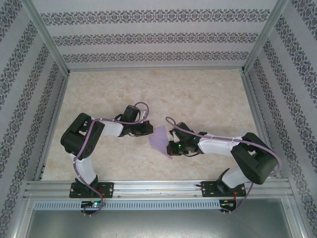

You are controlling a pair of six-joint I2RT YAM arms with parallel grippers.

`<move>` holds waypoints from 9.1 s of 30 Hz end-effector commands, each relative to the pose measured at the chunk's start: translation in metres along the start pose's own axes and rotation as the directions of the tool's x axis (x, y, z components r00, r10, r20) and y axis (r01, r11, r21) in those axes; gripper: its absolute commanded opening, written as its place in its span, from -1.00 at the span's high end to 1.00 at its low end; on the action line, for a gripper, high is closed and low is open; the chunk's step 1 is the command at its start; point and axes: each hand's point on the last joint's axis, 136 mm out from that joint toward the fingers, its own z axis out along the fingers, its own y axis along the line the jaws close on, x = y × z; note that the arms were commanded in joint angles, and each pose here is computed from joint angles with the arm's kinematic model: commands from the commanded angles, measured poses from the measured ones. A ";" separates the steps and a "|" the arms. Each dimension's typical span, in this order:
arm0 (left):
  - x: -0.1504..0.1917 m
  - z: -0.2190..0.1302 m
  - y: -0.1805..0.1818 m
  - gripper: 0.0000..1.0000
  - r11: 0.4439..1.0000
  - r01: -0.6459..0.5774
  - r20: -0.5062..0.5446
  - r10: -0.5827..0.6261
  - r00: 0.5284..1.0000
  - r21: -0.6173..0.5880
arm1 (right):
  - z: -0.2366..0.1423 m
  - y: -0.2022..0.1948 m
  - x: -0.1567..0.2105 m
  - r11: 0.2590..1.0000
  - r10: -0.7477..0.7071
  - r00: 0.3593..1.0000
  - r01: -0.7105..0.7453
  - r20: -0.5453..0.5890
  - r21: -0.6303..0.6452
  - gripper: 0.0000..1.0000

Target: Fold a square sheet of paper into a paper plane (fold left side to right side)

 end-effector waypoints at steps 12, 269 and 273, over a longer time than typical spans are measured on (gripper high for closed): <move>-0.067 -0.051 0.023 0.87 0.983 -0.059 0.115 0.080 0.990 -0.171 | -0.003 -0.033 0.033 0.989 0.079 0.993 -0.067 -0.089 0.135 1.00; 0.020 -0.241 -0.047 -0.14 0.940 -0.011 0.623 0.236 0.746 -0.342 | -0.025 -0.001 -0.059 0.423 -0.523 0.836 0.425 -0.166 0.800 0.47; 0.020 -0.233 -0.048 -0.18 0.944 -0.020 0.610 0.230 0.758 -0.331 | -0.020 0.015 -0.051 0.563 -0.506 0.857 0.416 -0.100 0.714 0.16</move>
